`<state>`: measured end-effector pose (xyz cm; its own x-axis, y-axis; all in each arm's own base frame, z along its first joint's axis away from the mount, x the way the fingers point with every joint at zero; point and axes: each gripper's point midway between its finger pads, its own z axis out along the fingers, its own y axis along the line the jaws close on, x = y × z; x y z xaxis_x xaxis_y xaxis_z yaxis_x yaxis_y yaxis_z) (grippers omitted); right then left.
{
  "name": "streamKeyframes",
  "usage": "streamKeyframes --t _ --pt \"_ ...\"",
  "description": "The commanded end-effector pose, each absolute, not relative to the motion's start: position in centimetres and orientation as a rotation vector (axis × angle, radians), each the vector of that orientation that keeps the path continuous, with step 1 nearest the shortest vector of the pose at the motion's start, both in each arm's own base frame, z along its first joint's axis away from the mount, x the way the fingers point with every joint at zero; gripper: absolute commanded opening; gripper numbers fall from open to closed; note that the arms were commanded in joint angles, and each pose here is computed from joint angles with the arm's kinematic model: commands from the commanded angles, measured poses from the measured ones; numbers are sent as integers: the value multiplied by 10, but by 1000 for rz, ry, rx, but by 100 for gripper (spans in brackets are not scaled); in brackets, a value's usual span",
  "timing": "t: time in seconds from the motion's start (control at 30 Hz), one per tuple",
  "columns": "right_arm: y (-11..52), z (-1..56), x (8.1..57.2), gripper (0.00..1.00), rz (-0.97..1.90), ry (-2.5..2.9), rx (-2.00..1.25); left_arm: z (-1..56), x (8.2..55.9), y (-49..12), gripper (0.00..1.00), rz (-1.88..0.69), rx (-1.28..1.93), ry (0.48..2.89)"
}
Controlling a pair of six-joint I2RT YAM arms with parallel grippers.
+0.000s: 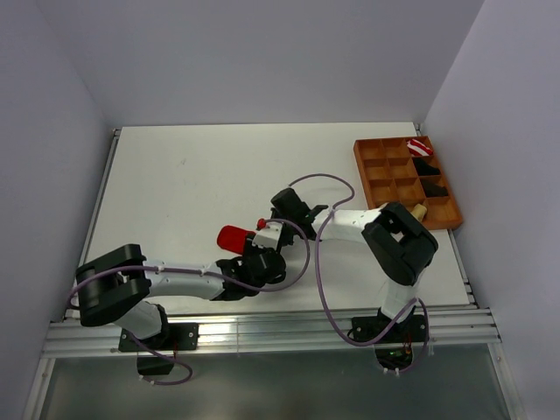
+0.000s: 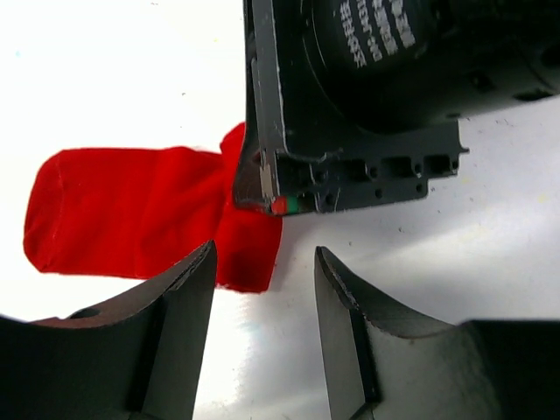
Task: Roll the socks
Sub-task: Roll the sock at the center of the board.
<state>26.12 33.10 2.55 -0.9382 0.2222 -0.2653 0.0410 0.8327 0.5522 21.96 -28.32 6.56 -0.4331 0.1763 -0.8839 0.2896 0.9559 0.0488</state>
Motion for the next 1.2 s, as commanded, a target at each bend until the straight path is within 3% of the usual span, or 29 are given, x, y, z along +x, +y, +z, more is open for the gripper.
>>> streamKeyframes --t 0.0,0.5,0.6,0.77,0.93,1.03,1.07,1.17 --pt "330 14 256 0 750 2737 164 76 229 -293 53 -119 305 1989" --pt "332 13 252 0 801 2729 155 17 235 -257 45 230 221 2069" --pt "336 14 250 0 839 2725 152 8 236 -248 38 264 166 2097" --pt "340 24 251 1 914 2674 144 -2 230 -243 2 230 140 2151" --pt "342 49 259 24 1059 2526 189 2 224 -251 0 32 105 2226" --pt "337 66 267 43 1103 2426 216 11 221 -257 0 -114 68 2259" --pt "335 75 269 54 1117 2392 218 14 221 -261 0 -165 50 2259" --pt "329 86 272 71 1121 2324 230 17 221 -258 0 -325 -22 2297"
